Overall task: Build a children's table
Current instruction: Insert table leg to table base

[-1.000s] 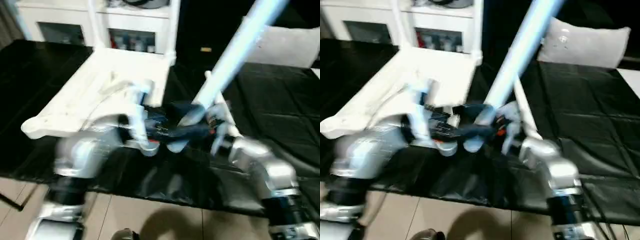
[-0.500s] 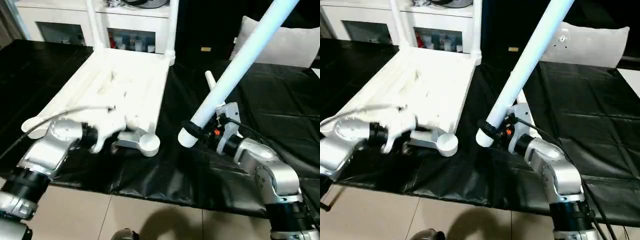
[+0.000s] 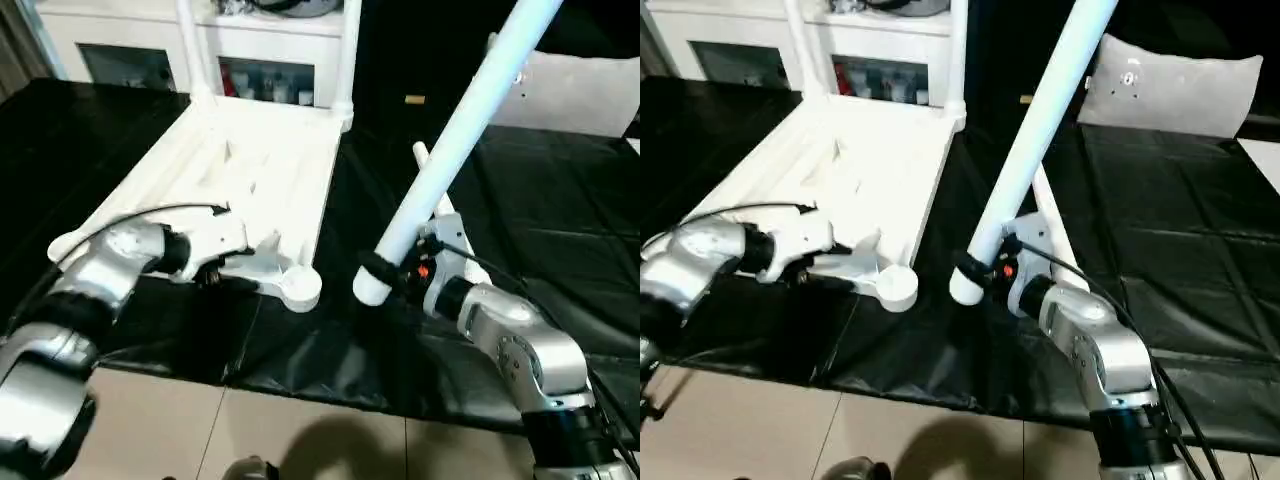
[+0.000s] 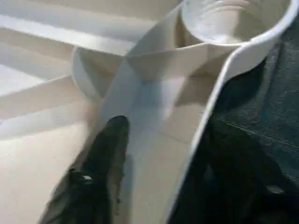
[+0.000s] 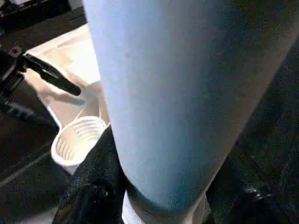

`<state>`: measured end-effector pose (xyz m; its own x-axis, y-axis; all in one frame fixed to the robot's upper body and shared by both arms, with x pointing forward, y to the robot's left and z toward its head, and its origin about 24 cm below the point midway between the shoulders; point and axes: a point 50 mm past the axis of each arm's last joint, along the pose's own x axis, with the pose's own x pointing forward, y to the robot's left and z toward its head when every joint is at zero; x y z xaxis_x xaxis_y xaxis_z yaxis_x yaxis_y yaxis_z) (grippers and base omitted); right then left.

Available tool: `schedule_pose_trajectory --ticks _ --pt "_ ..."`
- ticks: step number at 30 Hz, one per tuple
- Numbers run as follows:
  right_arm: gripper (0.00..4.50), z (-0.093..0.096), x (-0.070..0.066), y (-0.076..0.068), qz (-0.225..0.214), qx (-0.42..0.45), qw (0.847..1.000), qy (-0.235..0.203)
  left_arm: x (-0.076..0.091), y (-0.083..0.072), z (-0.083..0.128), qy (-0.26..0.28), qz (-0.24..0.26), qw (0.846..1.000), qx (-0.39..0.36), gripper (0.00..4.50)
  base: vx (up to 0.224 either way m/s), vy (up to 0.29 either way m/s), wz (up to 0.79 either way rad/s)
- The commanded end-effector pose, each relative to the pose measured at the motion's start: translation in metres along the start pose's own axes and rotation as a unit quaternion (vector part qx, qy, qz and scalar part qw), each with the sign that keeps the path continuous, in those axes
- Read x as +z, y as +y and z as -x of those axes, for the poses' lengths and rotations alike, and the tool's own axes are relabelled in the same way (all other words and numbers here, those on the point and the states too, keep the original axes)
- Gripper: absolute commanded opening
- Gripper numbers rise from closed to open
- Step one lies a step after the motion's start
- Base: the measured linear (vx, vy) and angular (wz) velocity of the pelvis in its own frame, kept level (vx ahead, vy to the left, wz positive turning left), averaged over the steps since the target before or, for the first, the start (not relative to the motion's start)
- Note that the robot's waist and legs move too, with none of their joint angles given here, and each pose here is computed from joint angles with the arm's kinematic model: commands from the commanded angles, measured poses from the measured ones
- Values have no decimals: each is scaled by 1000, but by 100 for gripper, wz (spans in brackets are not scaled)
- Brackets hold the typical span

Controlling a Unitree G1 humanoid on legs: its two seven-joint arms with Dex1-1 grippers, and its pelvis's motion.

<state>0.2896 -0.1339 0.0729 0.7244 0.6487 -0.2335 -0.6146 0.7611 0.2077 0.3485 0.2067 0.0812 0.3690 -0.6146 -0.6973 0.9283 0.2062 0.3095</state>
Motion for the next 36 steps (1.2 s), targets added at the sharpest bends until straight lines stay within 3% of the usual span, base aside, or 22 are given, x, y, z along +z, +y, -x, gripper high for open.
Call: schedule_pose_trajectory --ticks 1,10,16,19,23,32,33,36 --pt "188 2 9 4 18 11 1000 -17 -1 6 4 12 -4 1000 12 270 0 0 0" --pt "188 1 8 7 28 24 999 -14 -2 7 1 11 0 1000 2 187 0 0 0" --pt "188 2 11 6 35 34 999 -14 -3 1 0 18 26 997 -68 133 0 0 0" --pt "188 3 13 3 40 31 999 -16 2 -6 -2 10 57 988 -146 114 0 0 0" --pt "188 4 15 1 44 32 998 -15 7 -14 -7 5 56 979 -195 90 0 0 0" --pt "188 3 22 2 62 42 997 -17 16 -20 -29 -2 39 988 -147 6 0 0 0" --pt "188 1 25 5 63 48 997 -20 25 -20 -40 -33 70 991 -108 3 0 0 0" --pt "188 -1 26 7 62 50 997 -22 40 -19 -53 -79 101 990 -63 0 0 0 0"
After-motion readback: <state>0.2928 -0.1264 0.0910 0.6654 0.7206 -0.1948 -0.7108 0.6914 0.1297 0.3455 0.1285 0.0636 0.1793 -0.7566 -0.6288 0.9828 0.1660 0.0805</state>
